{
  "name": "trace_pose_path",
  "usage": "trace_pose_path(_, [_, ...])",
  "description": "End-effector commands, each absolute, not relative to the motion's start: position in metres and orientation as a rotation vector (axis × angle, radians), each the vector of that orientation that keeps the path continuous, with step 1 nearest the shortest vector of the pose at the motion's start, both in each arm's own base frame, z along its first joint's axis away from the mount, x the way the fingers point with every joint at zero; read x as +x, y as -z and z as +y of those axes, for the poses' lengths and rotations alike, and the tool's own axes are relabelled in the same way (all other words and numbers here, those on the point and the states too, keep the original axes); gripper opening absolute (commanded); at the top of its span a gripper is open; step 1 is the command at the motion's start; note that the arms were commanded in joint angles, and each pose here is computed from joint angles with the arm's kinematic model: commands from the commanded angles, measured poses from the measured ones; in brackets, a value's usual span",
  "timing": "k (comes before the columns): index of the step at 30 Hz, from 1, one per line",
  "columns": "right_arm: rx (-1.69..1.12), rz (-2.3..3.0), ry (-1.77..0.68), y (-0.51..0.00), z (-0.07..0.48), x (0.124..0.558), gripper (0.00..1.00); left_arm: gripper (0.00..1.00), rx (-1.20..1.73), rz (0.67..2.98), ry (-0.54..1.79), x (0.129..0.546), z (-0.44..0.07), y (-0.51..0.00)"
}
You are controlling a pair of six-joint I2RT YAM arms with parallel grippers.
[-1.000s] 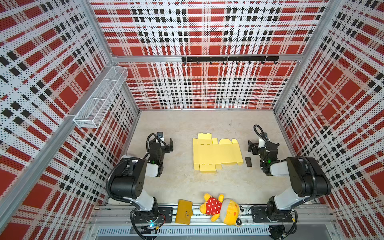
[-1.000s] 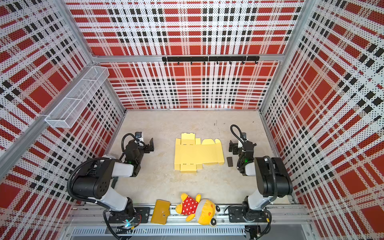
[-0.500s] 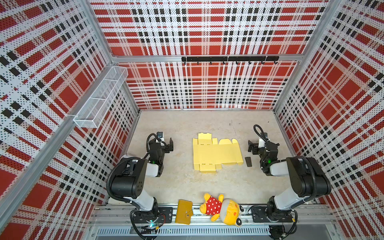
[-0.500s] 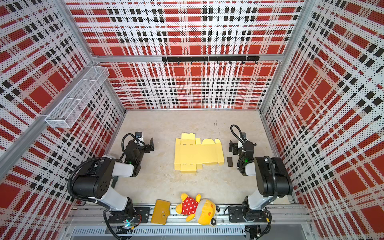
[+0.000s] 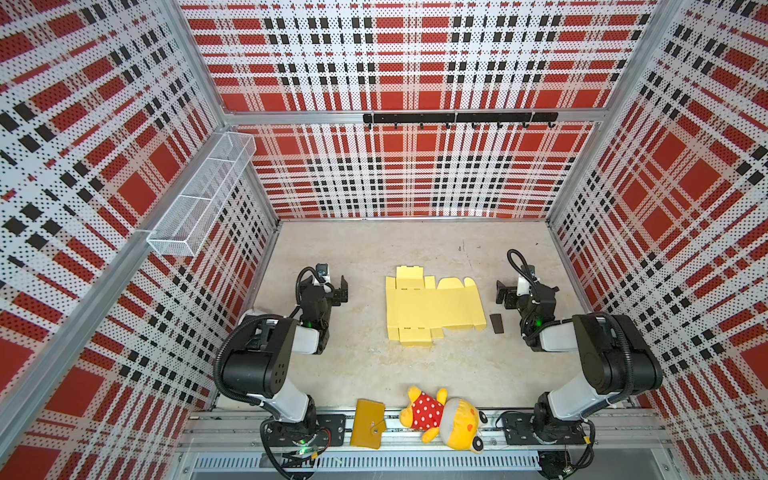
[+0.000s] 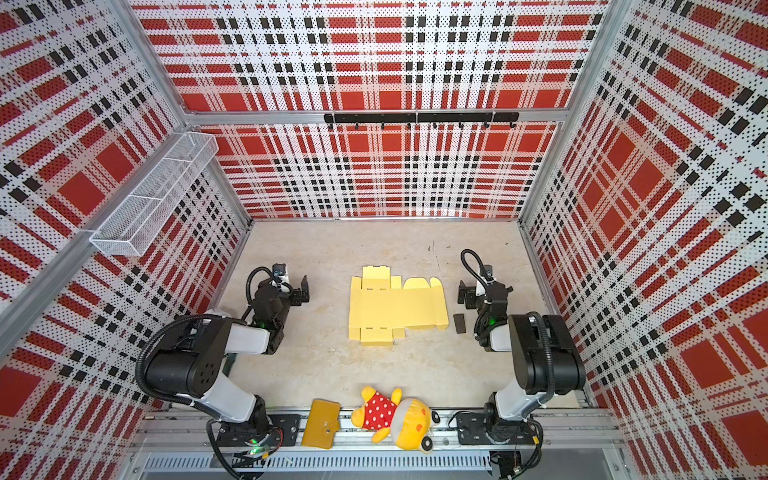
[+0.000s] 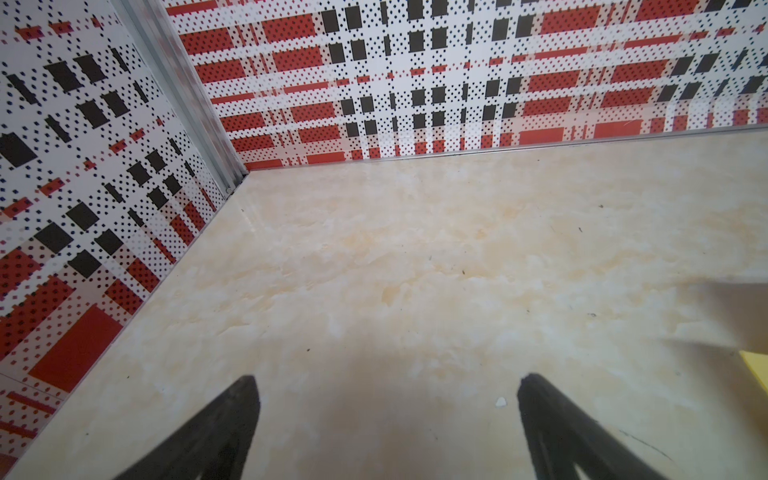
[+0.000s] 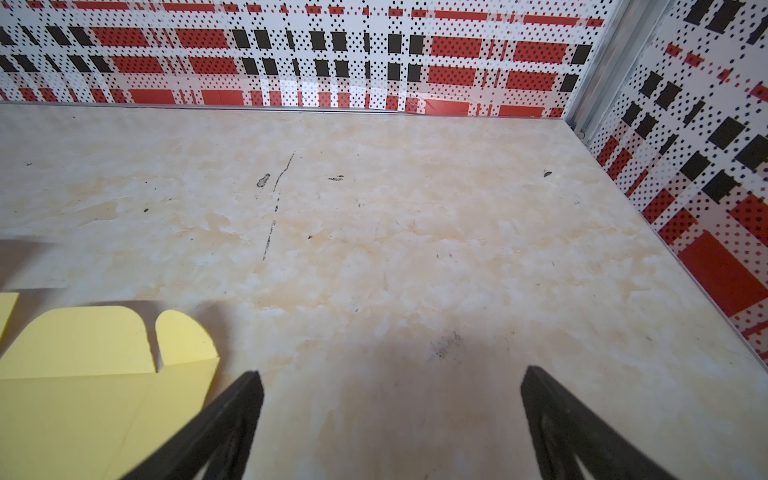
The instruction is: Fold the paper box
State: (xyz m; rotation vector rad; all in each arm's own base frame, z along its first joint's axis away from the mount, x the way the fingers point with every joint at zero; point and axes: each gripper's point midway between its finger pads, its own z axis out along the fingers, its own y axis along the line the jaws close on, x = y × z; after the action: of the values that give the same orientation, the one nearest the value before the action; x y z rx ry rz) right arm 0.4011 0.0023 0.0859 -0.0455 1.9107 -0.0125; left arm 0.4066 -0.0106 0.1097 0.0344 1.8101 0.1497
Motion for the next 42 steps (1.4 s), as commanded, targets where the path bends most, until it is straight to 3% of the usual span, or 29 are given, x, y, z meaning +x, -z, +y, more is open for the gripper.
trace_pose_path(1, [-0.057,1.836,0.026,-0.108,0.003,0.409,1.00,1.00,0.017,1.773,-0.151,0.407,-0.009,-0.121])
trace_pose_path(13, [-0.065,1.794,0.024,-0.122,0.004,0.403,1.00,0.99,0.029,1.782,-0.133,0.409,-0.011,-0.130])
trace_pose_path(22, [-0.005,1.970,-0.102,-0.163,0.018,0.415,1.00,1.00,0.156,2.010,-0.192,0.448,-0.039,-0.159])
trace_pose_path(26, [0.101,2.123,-0.205,-0.161,0.029,0.417,1.00,0.99,0.043,2.143,-0.106,0.457,-0.047,-0.194])
trace_pose_path(33, [0.169,2.358,-0.416,-0.135,0.070,0.401,1.00,1.00,-0.048,2.479,0.275,0.417,-0.103,-0.170])
trace_pose_path(38, [0.176,2.460,-0.515,-0.111,0.093,0.387,1.00,1.00,-0.090,2.495,0.683,0.395,-0.150,-0.140])
trace_pose_path(42, [0.184,2.546,-0.585,-0.092,0.103,0.378,0.99,0.99,-0.153,2.500,0.804,0.390,-0.167,-0.121])
